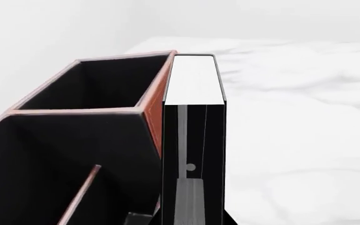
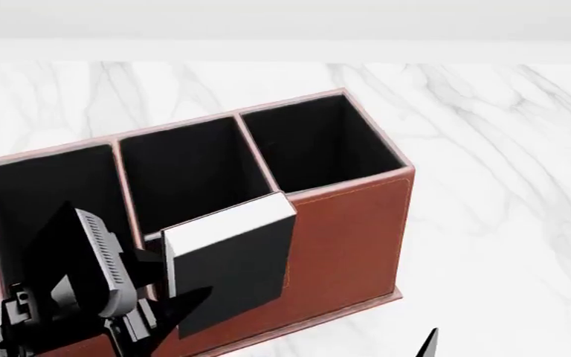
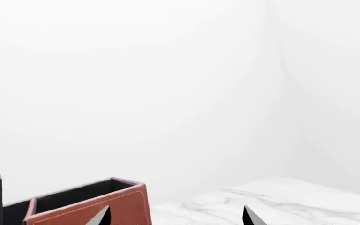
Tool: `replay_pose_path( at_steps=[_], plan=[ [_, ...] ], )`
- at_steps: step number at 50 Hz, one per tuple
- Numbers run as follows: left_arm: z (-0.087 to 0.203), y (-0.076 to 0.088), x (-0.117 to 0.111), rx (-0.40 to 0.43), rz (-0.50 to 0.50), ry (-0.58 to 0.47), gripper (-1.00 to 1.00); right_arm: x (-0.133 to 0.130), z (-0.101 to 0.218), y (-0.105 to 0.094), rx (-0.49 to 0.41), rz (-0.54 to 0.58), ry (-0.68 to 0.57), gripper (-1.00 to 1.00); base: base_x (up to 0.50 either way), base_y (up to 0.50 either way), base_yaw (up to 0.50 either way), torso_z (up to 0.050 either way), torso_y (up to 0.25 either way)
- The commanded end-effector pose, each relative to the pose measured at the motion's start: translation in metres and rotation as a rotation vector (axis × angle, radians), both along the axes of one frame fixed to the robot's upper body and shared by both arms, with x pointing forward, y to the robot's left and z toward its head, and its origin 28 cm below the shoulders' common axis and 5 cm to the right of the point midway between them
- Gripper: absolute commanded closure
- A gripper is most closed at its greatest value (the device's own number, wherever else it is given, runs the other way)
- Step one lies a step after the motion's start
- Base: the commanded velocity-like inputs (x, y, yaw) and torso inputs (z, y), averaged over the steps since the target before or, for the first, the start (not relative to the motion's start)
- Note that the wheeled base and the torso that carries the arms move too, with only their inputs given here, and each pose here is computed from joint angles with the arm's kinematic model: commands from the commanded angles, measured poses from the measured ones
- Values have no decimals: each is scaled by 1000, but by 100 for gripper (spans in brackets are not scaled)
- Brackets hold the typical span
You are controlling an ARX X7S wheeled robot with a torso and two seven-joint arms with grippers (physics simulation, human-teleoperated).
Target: Pick up the book and place it in the back compartment of the caddy.
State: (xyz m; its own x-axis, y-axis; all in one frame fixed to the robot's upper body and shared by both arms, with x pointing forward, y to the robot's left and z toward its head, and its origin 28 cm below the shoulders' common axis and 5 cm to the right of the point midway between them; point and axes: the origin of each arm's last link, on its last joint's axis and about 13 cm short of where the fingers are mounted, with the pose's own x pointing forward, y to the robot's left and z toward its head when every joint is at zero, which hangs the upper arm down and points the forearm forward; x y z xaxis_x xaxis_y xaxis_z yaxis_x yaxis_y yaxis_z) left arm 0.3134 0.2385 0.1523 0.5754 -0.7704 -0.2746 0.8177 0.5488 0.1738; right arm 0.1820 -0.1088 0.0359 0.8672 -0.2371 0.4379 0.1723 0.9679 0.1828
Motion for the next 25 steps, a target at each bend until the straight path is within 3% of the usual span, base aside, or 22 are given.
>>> replay_pose_path(
  at_steps=[1,21,23,24,25],
  plan=[
    [14,-4,5,-56,-20,-29,100,3,0,1,-26,-47,27,-100,0,0,0,0,0],
    [14,-4,5,-56,-20,-29,100,3,0,1,-26,-47,27,-100,0,0,0,0,2],
    [14,-2,6,-50,-56,3,100,2,0,1,-26,-39,24,-100,0,0,0,0,0],
    [16,-1,5,-100,-157,64,100,0,0,1,-23,-40,18,-100,0,0,0,0,0],
    [17,0,5,-95,-145,61,100,0,0,1,-23,-39,17,-100,0,0,0,0,0]
  ],
)
